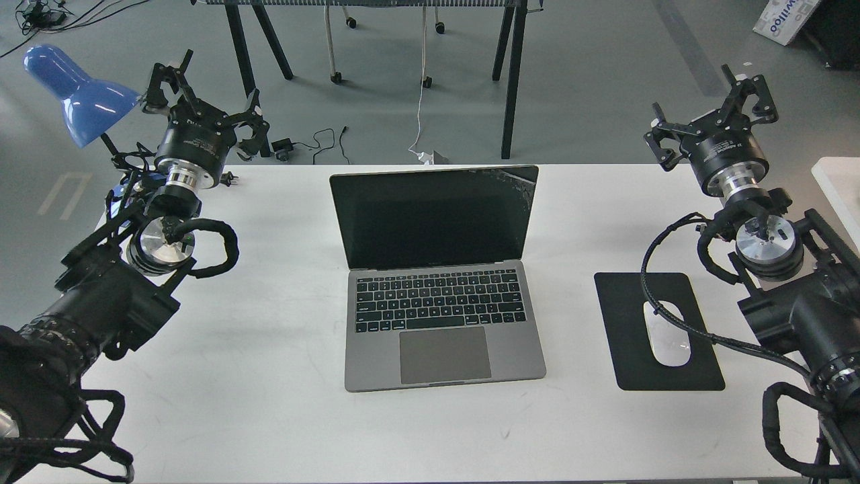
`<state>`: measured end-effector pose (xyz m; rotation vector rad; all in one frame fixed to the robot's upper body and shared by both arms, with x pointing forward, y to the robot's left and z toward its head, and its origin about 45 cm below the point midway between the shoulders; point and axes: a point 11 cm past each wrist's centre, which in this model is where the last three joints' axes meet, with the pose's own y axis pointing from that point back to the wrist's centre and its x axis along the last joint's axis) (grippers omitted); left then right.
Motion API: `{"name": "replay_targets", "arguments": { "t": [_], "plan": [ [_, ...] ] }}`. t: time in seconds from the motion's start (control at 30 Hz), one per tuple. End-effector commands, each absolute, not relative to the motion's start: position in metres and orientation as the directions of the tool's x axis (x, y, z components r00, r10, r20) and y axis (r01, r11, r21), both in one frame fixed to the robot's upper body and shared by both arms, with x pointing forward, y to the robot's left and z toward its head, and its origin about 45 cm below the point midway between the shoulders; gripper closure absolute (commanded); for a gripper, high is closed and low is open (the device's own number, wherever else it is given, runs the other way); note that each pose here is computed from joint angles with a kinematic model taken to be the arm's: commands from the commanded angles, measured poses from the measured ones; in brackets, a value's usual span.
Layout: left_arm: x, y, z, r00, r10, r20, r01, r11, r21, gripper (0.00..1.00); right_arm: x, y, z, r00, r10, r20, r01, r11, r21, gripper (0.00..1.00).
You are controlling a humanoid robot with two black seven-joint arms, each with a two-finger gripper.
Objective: Close notebook with right arm
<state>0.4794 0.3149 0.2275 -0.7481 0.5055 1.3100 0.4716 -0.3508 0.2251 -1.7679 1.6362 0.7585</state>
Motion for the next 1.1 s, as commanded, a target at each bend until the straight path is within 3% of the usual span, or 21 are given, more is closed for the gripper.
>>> {"name": "replay_targets", "arguments": {
  "t": [0.0, 0.4, 0.77, 1.07],
  "plan": [
    [0.48, 0.315, 0.228, 0.207, 0.672, -0.711, -0.975, 0.084, -0.205, 0.0, 0.472, -0.351, 0.225, 0.073, -0.65, -0.757, -0.997, -0.053, -0.051, 0.0],
    [0.479, 0.316, 0.227, 0.202, 0.673, -0.711, -0.976, 0.081, -0.201, 0.0, 0.477, -0.341, 0.224, 0.073, -0.648, -0.758, -0.997, -0.062, -0.044, 0.0],
    [0.479, 0.316, 0.227, 0.203, 0.672, -0.713, -0.976, 0.081, -0.202, 0.0, 0.513, -0.229, 0.234, 0.157, -0.676, -0.72, -0.972, -0.234, 0.007, 0.0],
    [0.479, 0.316, 0.227, 0.203, 0.672, -0.713, -0.976, 0.081, -0.202, 0.0, 0.508, -0.212, 0.224, 0.191, -0.71, -0.677, -0.955, -0.294, 0.038, 0.0]
  ]
}}
